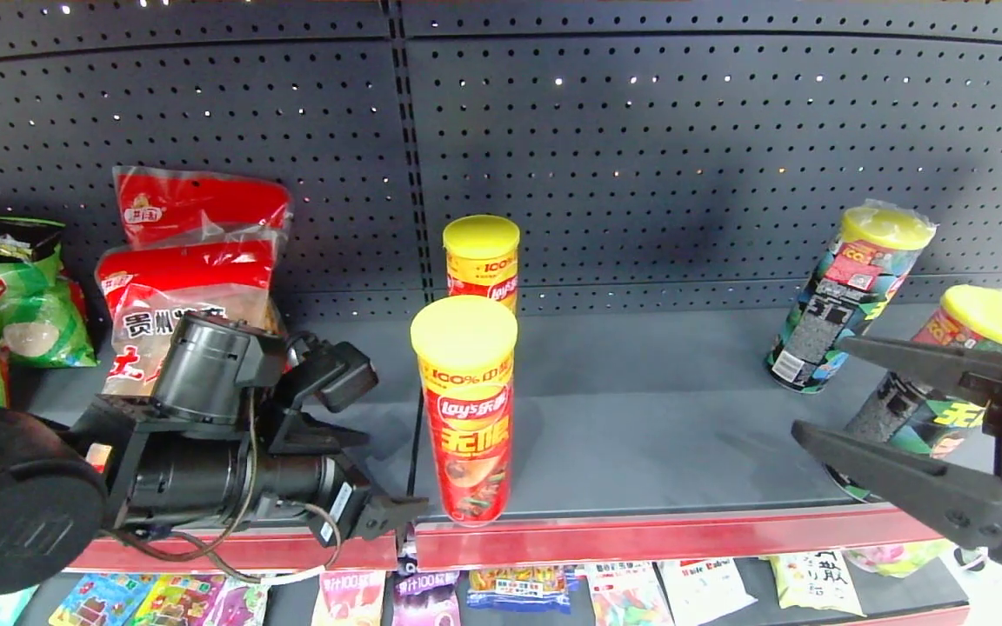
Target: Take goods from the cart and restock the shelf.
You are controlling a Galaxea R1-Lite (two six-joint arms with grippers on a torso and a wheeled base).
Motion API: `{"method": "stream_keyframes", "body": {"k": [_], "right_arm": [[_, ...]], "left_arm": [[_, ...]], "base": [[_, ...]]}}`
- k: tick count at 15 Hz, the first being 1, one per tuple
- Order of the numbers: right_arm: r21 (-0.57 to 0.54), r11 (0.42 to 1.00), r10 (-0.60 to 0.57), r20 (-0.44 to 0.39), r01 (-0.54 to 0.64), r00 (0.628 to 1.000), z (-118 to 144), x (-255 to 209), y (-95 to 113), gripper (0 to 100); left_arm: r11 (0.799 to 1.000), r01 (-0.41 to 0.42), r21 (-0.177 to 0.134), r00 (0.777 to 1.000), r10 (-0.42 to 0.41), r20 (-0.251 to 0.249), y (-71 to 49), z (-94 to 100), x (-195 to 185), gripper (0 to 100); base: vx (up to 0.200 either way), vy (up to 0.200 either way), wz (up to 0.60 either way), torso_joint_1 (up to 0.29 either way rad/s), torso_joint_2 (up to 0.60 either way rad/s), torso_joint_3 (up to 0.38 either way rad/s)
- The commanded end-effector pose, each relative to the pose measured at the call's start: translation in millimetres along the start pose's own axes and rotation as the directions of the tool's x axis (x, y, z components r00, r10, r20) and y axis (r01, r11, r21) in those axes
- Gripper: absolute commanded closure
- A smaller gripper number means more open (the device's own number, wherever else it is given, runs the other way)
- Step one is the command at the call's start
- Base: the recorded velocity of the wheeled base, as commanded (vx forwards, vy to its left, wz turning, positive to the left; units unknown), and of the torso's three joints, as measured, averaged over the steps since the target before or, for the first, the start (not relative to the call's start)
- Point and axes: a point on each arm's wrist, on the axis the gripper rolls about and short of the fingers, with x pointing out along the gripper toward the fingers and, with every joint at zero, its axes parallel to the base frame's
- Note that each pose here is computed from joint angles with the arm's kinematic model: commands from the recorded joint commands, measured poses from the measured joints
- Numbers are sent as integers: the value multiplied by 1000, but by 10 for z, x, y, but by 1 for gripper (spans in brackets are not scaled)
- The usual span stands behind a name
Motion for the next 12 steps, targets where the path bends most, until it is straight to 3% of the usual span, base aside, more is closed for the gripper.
{"method": "stream_keyframes", "body": {"k": [1,12], "right_arm": [[0,1000,1,-5,-1,1000,-7,9,-1,0],[2,1000,1,-11,-1,1000,-14,24,-3,0]], "left_arm": [[1000,1,0,1000,-1,-1,30,54,80,0],[1000,-30,-6,1000,30,3,104,136,165,0]], "base": [[0,0,0,0,0,0],[0,0,0,0,0,0]]}}
